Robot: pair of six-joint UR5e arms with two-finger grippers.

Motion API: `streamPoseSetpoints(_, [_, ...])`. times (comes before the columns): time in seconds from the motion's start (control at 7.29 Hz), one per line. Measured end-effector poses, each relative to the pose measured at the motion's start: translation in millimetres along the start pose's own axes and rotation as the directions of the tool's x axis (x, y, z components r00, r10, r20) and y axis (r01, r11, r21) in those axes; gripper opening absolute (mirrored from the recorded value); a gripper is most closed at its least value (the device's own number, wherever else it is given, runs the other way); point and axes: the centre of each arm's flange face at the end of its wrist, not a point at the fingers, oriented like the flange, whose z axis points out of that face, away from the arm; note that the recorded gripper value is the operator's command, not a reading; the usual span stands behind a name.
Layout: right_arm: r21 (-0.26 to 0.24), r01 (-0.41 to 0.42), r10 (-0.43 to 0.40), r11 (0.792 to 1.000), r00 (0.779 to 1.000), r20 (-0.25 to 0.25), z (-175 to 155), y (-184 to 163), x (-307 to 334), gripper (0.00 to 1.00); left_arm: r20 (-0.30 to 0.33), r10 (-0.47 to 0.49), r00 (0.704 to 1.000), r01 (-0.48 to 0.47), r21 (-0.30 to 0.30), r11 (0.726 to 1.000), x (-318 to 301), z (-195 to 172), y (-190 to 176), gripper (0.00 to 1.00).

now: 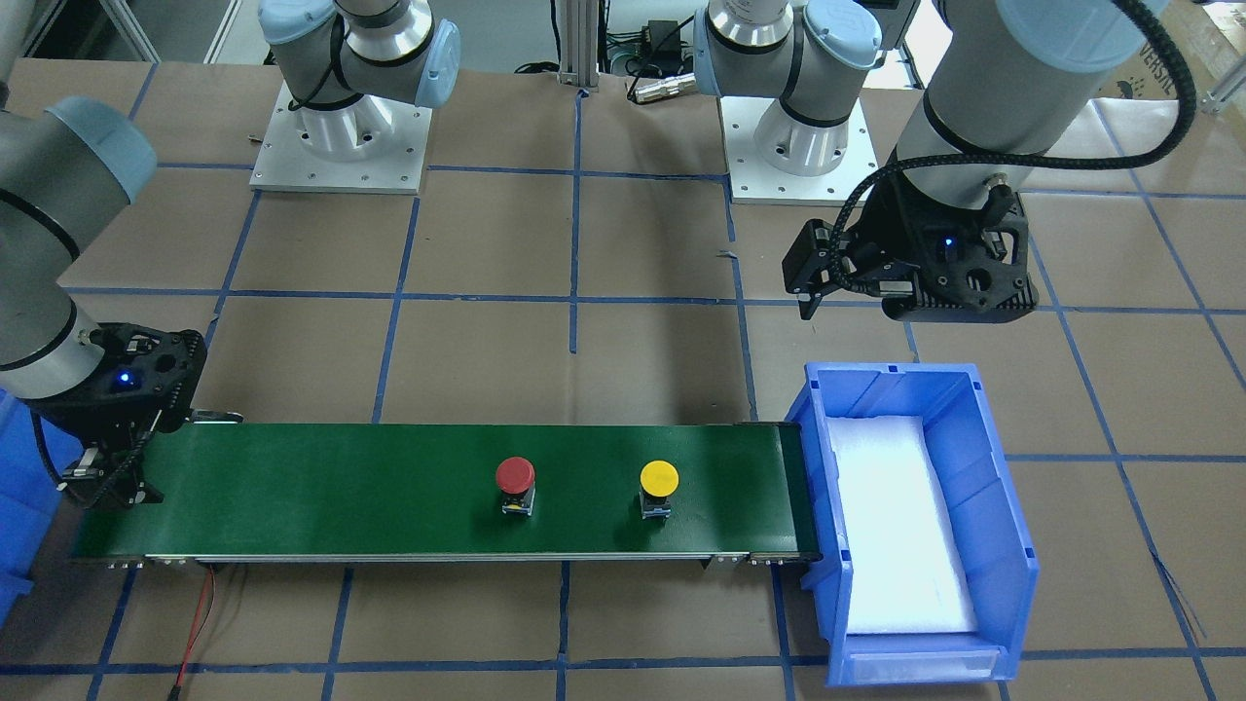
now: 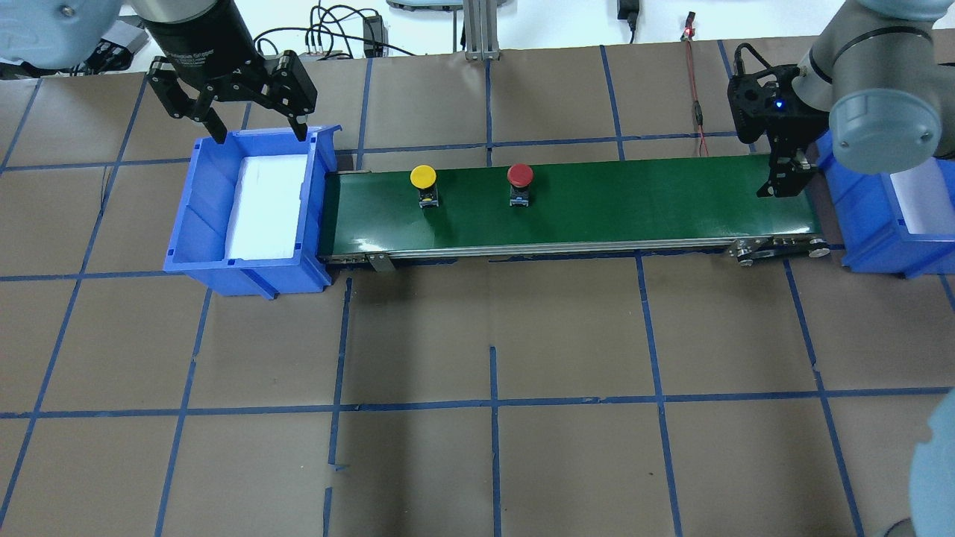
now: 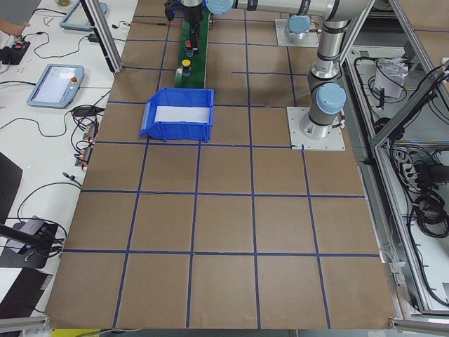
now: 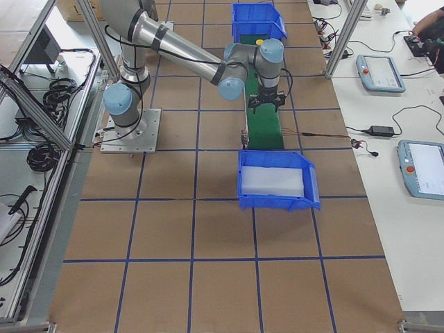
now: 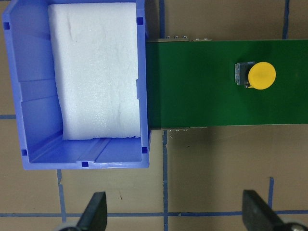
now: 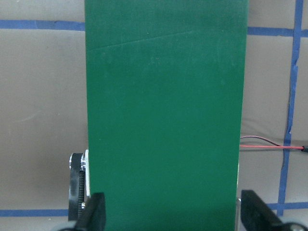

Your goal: Transport two buttons from left to right

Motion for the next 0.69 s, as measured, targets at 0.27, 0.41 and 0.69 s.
streamPoseSetpoints(0.27, [0.003, 0.003, -0.003, 1.0, 1.0, 0.01, 7.5, 1.7, 4.9, 1.0, 0.001, 0.0, 1.0, 0.0, -0.003, 1.0, -0.1, 1.7, -0.3, 1.0])
streamPoseSetpoints(0.41, [0.003, 0.003, -0.003, 1.0, 1.0, 0.013, 9.6, 2.0, 5.7, 1.0, 0.002, -0.001, 1.0, 0.001, -0.004, 1.0, -0.9, 2.2, -0.5, 1.0])
streamPoseSetpoints(0.69, [0.002, 0.0, 0.0, 1.0, 1.0, 0.01, 8.7, 2.3, 6.6, 1.0, 0.002, -0.004, 1.0, 0.004, -0.008, 1.0, -2.3, 4.5, 0.2, 1.0])
